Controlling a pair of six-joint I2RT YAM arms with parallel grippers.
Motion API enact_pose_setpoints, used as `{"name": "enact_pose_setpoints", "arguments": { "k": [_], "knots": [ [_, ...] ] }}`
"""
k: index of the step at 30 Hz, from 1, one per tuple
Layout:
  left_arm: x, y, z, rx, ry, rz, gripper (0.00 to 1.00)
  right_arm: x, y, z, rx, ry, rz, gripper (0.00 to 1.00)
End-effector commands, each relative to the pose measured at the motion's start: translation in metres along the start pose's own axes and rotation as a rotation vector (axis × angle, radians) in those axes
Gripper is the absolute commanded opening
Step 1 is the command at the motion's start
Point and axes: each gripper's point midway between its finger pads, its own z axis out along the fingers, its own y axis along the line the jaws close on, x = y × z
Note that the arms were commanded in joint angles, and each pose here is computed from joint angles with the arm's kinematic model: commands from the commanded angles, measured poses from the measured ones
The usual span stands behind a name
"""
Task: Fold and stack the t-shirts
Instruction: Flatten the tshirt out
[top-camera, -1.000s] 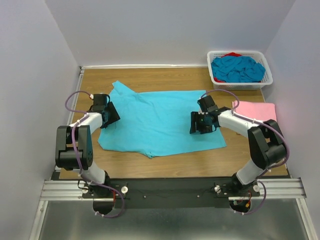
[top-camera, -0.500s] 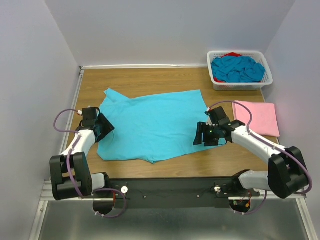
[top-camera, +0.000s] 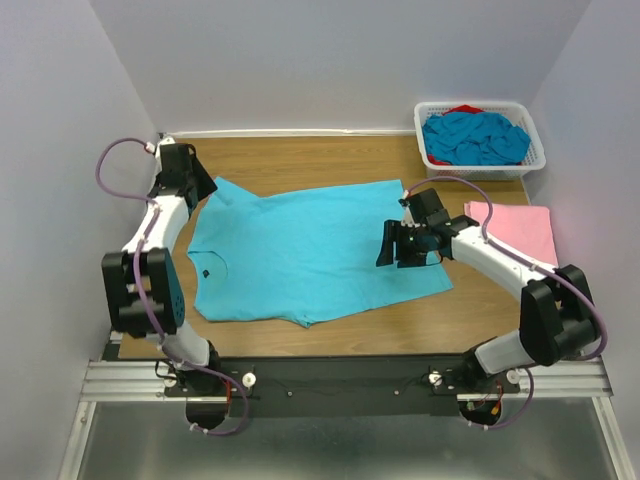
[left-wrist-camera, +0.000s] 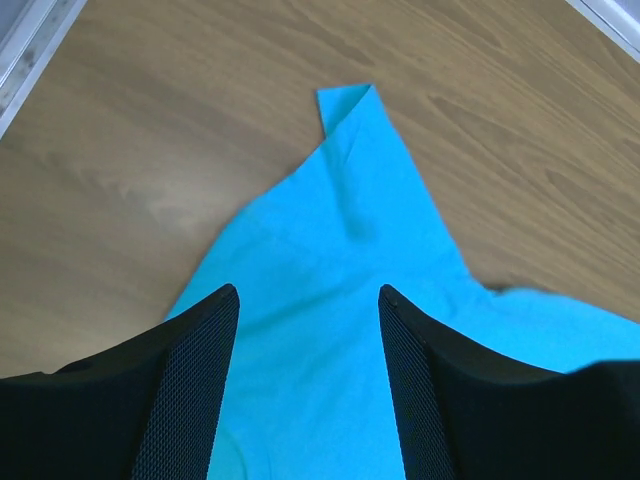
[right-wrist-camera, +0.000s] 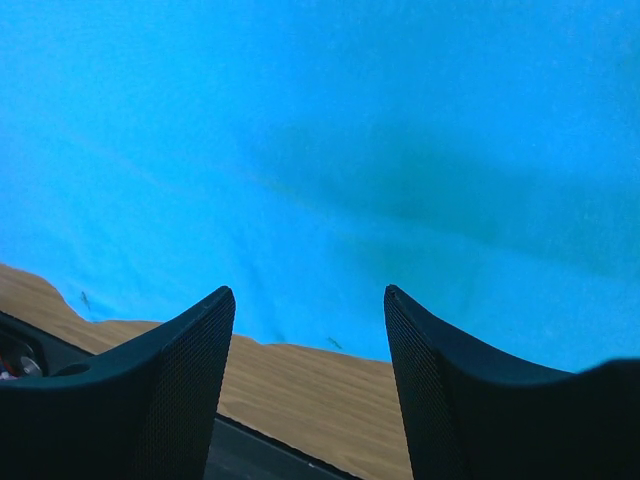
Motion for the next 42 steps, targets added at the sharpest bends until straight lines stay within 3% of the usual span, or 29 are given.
{"name": "enact_pose_setpoints", "arguments": {
  "k": [1, 12, 18, 25, 30, 35, 39, 42],
  "knots": [
    [-0.004, -0.012, 0.043, -0.018, 0.017, 0.064, 0.65, -0.006, 0.008, 0.006, -0.043, 0.001, -0.036, 0.68],
    [-0.007, -0.035, 0.133, -0.032, 0.043, 0.118, 0.65, 0.005, 0.006, 0.025, -0.067, 0.060, -0.035, 0.68],
    [0.001, -0.029, 0.156, -0.068, 0.057, 0.146, 0.63, 0.006, 0.003, 0.033, -0.052, 0.074, -0.035, 0.68],
    [0.006, -0.034, 0.171, -0.059, 0.067, 0.167, 0.48, 0.007, 0.000, 0.039, -0.046, 0.089, -0.029, 0.68],
    [0.014, -0.038, 0.180, -0.049, 0.094, 0.186, 0.47, 0.008, -0.001, 0.043, -0.044, 0.098, -0.030, 0.69],
    [0.012, -0.045, 0.179, -0.027, 0.092, 0.194, 0.34, 0.009, 0.000, 0.046, -0.048, 0.108, -0.026, 0.69],
    [-0.003, -0.060, 0.168, 0.022, 0.062, 0.211, 0.08, 0.007, 0.000, 0.046, -0.049, 0.105, -0.029, 0.69],
    [-0.020, -0.078, 0.151, 0.096, 0.036, 0.224, 0.00, 0.008, 0.000, 0.046, -0.048, 0.107, -0.025, 0.69]
  ]
}}
